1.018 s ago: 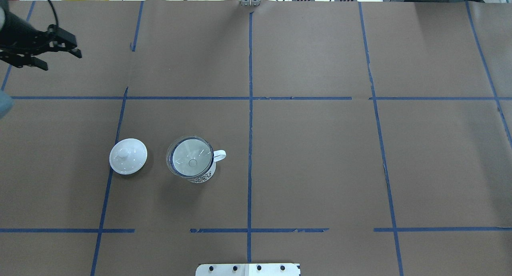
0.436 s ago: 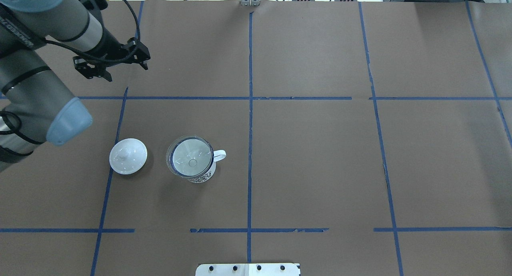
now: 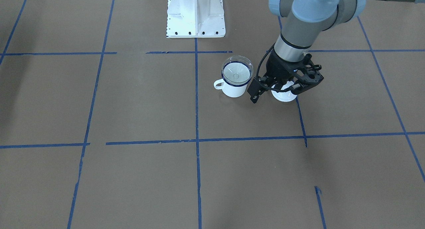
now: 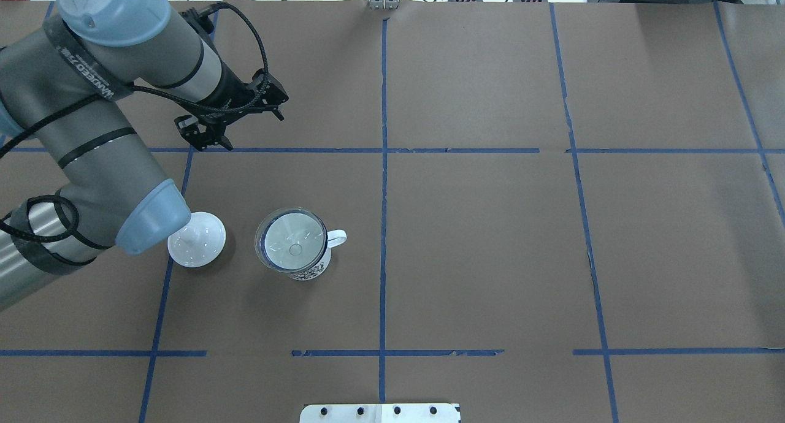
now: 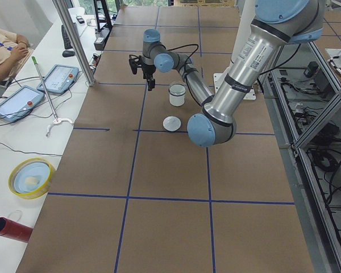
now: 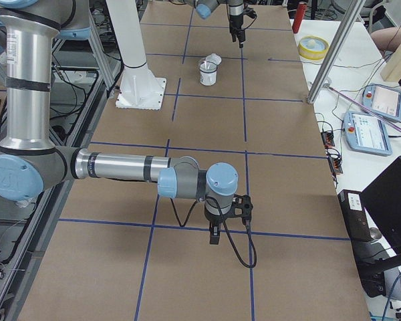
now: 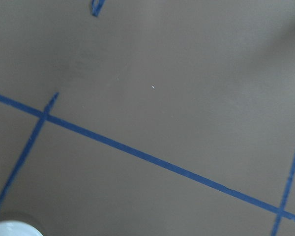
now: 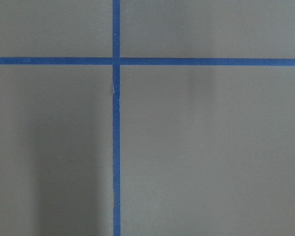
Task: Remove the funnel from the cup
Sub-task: 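Move the left gripper over the clear glass funnel in the mug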
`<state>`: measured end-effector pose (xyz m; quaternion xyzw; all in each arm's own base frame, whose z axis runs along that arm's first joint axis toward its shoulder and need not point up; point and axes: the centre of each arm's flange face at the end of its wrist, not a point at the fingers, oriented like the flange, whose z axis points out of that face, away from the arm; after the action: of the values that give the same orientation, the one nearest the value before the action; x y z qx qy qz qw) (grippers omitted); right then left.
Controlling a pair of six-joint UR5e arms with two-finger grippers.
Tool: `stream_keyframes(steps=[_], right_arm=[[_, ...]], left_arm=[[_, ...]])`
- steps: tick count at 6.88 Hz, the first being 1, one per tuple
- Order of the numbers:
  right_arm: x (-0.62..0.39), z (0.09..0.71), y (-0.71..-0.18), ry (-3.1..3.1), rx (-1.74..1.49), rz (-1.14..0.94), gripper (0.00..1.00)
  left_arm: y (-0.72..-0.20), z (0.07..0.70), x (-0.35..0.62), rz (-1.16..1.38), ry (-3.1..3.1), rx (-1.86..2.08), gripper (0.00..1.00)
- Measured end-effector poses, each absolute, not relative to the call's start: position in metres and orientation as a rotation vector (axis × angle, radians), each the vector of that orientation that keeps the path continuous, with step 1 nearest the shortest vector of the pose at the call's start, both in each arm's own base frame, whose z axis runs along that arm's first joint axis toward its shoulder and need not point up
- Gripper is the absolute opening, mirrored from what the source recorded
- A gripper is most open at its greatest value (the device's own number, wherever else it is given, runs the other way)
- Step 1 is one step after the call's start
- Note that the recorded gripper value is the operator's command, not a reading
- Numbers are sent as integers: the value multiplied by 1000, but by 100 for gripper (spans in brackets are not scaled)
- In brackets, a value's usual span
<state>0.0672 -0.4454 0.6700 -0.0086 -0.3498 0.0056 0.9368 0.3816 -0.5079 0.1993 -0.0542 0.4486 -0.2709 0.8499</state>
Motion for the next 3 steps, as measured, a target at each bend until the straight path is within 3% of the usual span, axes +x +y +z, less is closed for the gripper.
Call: stream_keyframes(steps=[2, 3], right_arm=[[67, 670, -445, -715, -18, 11, 100], [67, 670, -445, -715, -18, 11, 100]], left_arm=[[-490, 186, 414, -636, 891, -217, 98], [-476, 185, 438, -647, 834, -269, 90]])
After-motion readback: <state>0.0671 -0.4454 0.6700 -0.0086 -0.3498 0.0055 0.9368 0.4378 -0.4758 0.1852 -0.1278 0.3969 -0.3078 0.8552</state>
